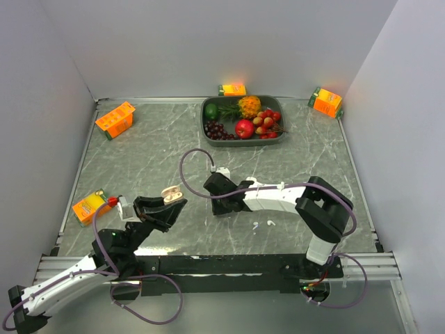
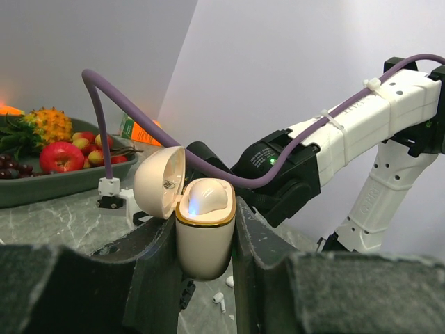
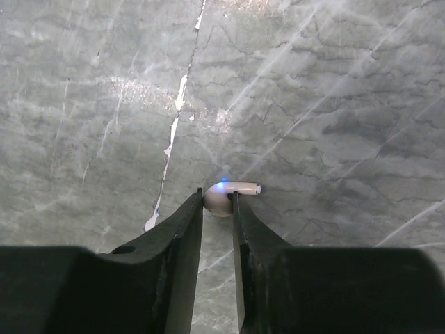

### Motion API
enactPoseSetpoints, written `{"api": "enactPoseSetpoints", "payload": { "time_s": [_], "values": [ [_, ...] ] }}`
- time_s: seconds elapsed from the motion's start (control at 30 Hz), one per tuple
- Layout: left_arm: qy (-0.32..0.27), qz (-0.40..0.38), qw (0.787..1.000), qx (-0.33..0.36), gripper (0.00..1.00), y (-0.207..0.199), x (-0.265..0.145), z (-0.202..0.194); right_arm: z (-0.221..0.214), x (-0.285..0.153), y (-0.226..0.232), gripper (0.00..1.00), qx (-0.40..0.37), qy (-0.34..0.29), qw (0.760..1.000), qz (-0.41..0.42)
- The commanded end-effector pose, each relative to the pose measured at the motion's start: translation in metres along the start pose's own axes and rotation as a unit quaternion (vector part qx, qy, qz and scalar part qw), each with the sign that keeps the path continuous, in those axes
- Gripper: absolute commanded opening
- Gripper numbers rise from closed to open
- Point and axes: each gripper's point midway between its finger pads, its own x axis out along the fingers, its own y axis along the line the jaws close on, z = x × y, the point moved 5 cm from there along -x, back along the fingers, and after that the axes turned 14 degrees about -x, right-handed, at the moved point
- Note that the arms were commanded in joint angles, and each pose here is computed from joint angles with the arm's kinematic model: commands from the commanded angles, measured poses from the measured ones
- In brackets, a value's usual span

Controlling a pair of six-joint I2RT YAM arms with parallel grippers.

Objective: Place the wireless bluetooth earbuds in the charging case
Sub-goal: Pick up the earbud from the center of the board.

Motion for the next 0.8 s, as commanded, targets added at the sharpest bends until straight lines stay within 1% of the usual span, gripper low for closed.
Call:
{"api": "enactPoseSetpoints", "payload": {
  "time_s": [0.0,0.07,0.1,0.2,0.27,0.3,0.37,0.43,0.47,0.5,0.53,0.63,0.67,0.77],
  "values": [
    [0.003,0.000,1.000,0.006,0.01,0.005,-0.002,-0.006,0.009,0.002,0.005,0.24,0.031,0.003,0.999,0.005],
    [0.002,0.000,1.000,0.006,0.01,0.005,-0.002,-0.006,0.009,0.002,0.005,0.21,0.039,0.006,0.999,0.007],
    [0.002,0.001,1.000,0.006,0.01,0.005,-0.003,-0.007,0.009,0.002,0.004,0.13,0.045,0.007,0.999,0.006],
    [0.003,-0.001,1.000,0.007,0.01,0.005,-0.003,-0.007,0.011,-0.004,0.001,0.00,0.080,0.007,0.997,0.014],
    [0.003,-0.001,1.000,0.009,0.01,0.005,-0.002,-0.006,0.009,-0.009,-0.004,0.00,0.122,0.004,0.992,0.014],
    [0.003,0.000,1.000,0.009,0.01,0.005,-0.002,-0.006,0.017,-0.018,-0.010,0.00,0.150,-0.011,0.989,0.016],
    [0.003,0.000,1.000,0.010,0.01,0.005,-0.002,-0.006,0.014,-0.022,-0.023,0.00,0.219,-0.014,0.976,0.010],
    [0.003,0.000,1.000,0.011,0.01,0.004,-0.002,-0.006,0.023,-0.032,-0.039,0.00,0.285,-0.029,0.958,0.008],
    [0.002,0.002,1.000,0.012,0.01,0.005,-0.002,-0.006,0.022,-0.034,-0.045,0.00,0.326,-0.024,0.945,0.000],
    [0.001,0.001,1.000,0.013,0.01,0.005,-0.001,-0.005,0.023,-0.036,-0.051,0.00,0.347,-0.025,0.937,-0.009],
    [0.002,0.001,1.000,0.015,0.01,0.005,-0.001,-0.005,0.026,-0.035,-0.060,0.00,0.381,-0.022,0.924,-0.020],
    [-0.001,0.003,1.000,0.019,0.01,0.005,-0.001,-0.004,0.031,-0.031,-0.072,0.00,0.411,0.002,0.909,-0.061],
    [-0.001,0.006,1.000,0.020,0.01,0.006,0.000,-0.005,0.037,-0.026,-0.072,0.02,0.414,0.010,0.907,-0.069],
    [-0.001,0.005,1.000,0.023,0.01,0.006,0.000,-0.005,0.032,-0.013,-0.075,0.09,0.428,0.055,0.897,-0.090]
  ]
}}
